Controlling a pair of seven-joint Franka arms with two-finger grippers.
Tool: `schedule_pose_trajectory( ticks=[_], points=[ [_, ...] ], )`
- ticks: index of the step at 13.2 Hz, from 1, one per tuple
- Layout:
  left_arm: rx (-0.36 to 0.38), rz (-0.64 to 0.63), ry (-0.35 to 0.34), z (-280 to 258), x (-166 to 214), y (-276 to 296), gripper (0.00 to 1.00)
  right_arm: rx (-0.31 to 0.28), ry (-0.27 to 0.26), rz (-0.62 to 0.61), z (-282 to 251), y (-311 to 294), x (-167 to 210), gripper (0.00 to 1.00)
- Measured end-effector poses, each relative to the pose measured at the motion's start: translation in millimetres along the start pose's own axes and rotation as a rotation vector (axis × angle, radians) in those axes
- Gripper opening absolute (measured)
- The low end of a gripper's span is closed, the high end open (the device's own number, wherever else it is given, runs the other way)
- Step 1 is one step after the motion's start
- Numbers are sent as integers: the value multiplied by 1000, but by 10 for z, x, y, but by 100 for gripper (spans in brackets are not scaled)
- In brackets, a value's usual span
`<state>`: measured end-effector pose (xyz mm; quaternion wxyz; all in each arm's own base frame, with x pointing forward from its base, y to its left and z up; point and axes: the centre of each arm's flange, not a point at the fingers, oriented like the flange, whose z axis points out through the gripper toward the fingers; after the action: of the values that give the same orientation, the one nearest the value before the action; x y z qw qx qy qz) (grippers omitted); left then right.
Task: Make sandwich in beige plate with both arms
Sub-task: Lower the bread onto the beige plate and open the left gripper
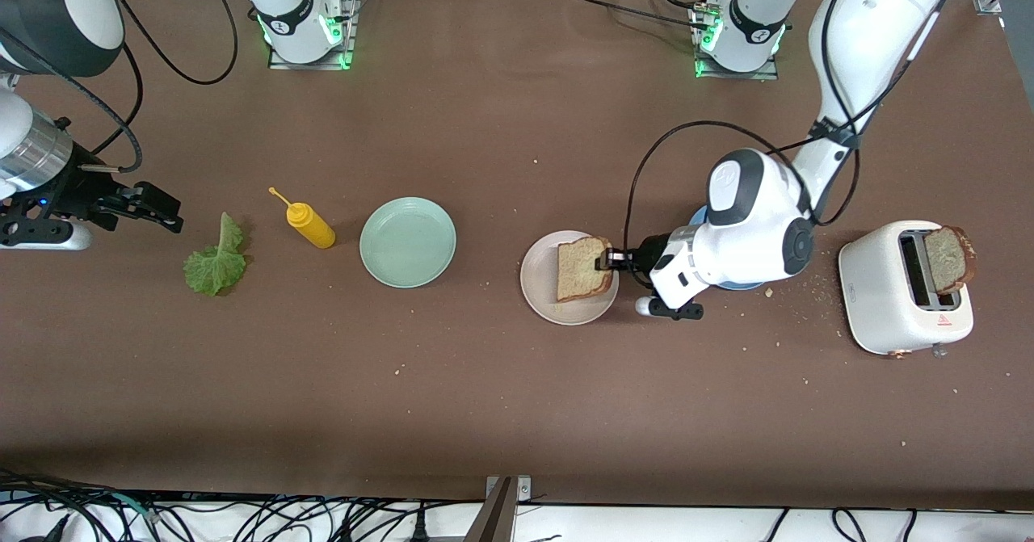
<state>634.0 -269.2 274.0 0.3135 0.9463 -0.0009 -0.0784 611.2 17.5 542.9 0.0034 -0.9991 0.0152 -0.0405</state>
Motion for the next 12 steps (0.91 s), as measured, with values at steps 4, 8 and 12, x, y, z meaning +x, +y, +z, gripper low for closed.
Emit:
schedule_pose_trajectory(
  ticks=[4, 8, 12],
  points=[
    [-11, 39, 6, 304, 35, -86, 11, -1, -3, 4, 21, 24, 9, 100],
    [-34, 46, -1, 437, -16, 48, 11, -1, -4, 4, 30, 24, 12, 100],
    [-33, 94, -9, 496, -18, -10, 14, -1, -4, 4, 30, 25, 12, 100]
  ],
)
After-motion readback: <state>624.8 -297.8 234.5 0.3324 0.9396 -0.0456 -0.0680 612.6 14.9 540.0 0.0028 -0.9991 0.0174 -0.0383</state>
